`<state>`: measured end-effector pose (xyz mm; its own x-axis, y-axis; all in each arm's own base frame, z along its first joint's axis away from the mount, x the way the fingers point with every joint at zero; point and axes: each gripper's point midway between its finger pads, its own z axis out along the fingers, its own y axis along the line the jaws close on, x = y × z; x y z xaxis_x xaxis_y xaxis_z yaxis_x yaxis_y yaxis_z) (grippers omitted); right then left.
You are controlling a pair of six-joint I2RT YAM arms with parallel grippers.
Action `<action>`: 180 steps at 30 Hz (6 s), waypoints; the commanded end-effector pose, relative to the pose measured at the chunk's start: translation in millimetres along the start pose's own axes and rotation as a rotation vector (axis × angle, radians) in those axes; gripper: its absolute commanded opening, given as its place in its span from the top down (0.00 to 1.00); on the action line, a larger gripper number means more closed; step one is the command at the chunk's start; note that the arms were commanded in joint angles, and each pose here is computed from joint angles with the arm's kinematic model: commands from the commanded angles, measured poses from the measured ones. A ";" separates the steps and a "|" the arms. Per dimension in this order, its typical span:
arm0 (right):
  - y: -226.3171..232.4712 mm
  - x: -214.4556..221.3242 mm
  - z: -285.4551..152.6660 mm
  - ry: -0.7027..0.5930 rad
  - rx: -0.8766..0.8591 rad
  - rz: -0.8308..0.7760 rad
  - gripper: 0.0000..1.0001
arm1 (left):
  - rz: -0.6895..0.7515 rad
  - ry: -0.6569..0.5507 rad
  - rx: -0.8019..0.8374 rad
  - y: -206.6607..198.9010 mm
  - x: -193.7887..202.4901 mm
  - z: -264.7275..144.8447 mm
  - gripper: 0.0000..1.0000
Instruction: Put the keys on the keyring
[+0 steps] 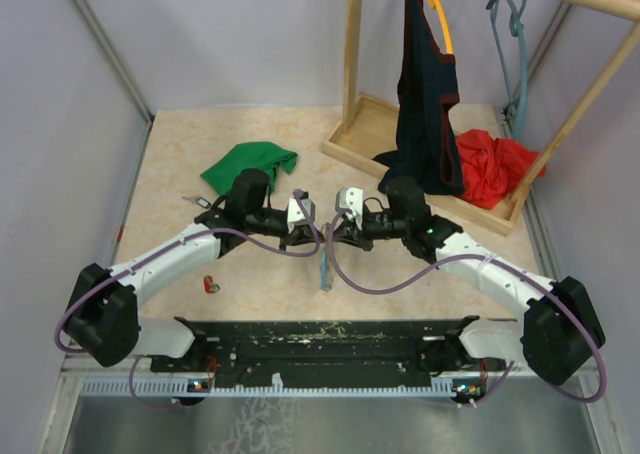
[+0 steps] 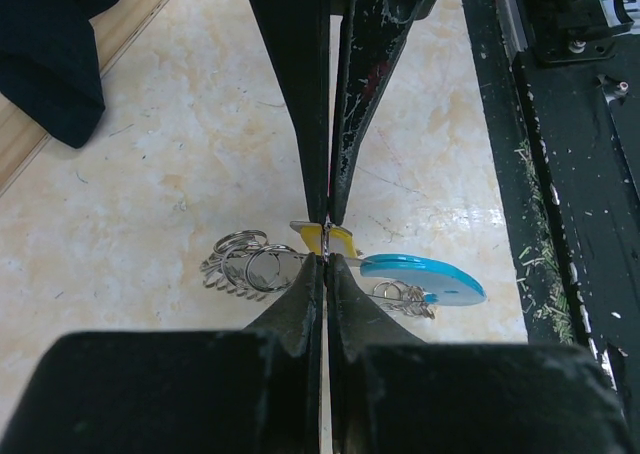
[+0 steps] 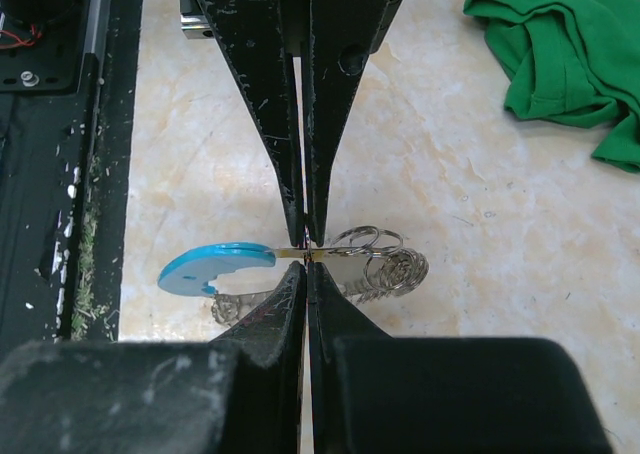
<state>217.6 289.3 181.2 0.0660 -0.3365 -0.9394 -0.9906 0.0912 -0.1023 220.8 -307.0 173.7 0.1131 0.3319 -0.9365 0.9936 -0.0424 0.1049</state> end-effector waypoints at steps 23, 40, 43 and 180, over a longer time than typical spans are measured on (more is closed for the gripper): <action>-11.8 -51.1 1.6 -0.099 -0.003 -0.096 1.00 | 0.018 0.000 0.003 4.3 -19.9 5.7 1.00; -13.2 -55.0 2.0 -0.102 0.000 -0.107 1.00 | 0.020 0.018 -0.022 3.5 -12.8 6.8 1.00; -12.4 -54.3 0.3 -0.104 0.010 -0.106 0.95 | 0.020 0.027 -0.041 5.8 -11.9 5.2 1.00; -10.1 0.5 1.3 -0.026 0.161 -0.117 1.00 | -0.173 -0.144 -0.211 17.7 -19.6 -4.0 1.00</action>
<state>228.1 283.8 165.9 0.1464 -0.3872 -0.9103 -0.9553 0.1835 -0.2317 235.0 -307.2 169.0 -0.0999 0.2750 -0.9562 0.9774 0.2069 -0.0426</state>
